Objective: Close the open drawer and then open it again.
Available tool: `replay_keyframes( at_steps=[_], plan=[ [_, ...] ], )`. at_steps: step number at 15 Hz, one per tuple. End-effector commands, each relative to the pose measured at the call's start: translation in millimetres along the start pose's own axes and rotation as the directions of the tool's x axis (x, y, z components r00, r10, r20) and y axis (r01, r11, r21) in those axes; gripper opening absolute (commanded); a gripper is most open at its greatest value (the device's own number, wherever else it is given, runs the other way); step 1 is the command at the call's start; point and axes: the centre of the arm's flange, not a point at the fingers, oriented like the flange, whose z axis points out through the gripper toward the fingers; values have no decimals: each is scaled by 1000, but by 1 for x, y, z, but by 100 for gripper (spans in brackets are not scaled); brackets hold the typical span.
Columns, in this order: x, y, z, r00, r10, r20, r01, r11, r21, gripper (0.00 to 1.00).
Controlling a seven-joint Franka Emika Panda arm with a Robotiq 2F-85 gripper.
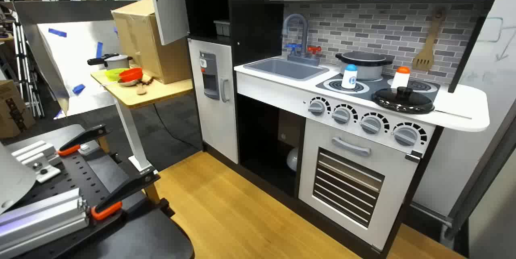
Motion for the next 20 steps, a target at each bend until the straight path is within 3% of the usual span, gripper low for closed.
replay_keyframes(
  at_steps=[1, 5, 7, 12, 20],
  plan=[
    [0, 0, 0, 1000, 0, -1, 0, 1000, 0, 100],
    [-2, -2, -1, 1000, -8, -1, 8, 1000, -4, 100],
    [-3, -5, -3, 997, -10, -81, 7, 999, -36, 100],
    [-12, -20, -10, 974, -25, -226, 20, 1000, -24, 100],
    [-58, -29, 16, 929, -42, -368, 22, 998, -57, 100]
  ],
)
